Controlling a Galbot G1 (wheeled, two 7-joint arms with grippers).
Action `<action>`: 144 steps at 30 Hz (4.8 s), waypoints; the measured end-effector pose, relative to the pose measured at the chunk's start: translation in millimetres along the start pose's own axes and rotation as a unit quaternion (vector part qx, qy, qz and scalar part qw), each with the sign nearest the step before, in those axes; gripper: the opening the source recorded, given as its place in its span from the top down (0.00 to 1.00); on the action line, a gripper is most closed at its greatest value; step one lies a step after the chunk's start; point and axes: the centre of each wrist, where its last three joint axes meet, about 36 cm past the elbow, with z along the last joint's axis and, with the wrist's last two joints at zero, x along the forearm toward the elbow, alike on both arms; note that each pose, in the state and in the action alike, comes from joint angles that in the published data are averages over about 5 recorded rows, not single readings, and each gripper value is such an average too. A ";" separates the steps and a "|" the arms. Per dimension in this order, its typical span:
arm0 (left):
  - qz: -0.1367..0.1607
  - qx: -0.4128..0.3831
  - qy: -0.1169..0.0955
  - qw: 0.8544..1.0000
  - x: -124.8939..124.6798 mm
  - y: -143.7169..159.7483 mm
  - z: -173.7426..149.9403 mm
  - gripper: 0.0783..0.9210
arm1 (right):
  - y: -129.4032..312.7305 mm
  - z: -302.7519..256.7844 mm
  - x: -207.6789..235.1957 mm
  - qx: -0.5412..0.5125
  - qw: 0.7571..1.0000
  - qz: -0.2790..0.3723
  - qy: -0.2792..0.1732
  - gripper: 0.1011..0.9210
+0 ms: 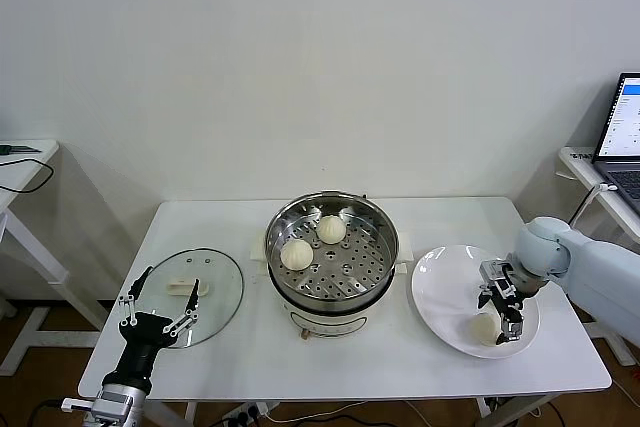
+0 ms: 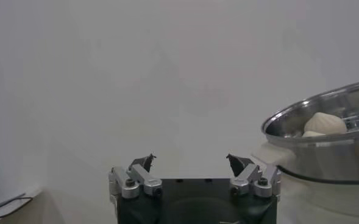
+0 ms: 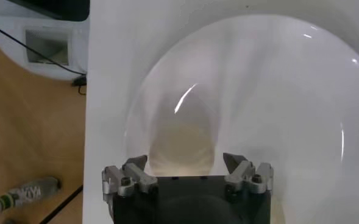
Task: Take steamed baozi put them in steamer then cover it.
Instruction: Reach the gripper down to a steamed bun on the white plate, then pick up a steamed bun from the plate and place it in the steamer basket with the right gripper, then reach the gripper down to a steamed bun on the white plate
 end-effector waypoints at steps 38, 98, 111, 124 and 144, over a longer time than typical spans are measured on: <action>0.003 0.000 0.002 1.000 -4.2 -0.8 -0.4 0.12 | -43.7 -42.5 175.3 0.113 0.987 0.113 -0.030 0.34; -0.003 -0.006 0.006 1.000 -3.9 13.6 6.6 0.12 | -41.2 -376.8 147.1 0.705 0.709 0.021 0.032 0.34; -0.004 -0.004 0.008 1.000 -4.0 13.1 8.6 0.12 | -44.5 -372.1 134.8 0.698 0.716 0.022 0.018 0.13; -0.001 -0.002 0.004 1.000 -4.3 9.0 4.7 0.12 | -61.1 -296.3 212.3 0.608 0.790 0.074 0.016 0.12; 0.011 -0.004 -0.003 1.000 -6.3 1.8 0.7 0.12 | -66.4 -29.9 170.4 0.175 0.982 0.065 0.005 0.12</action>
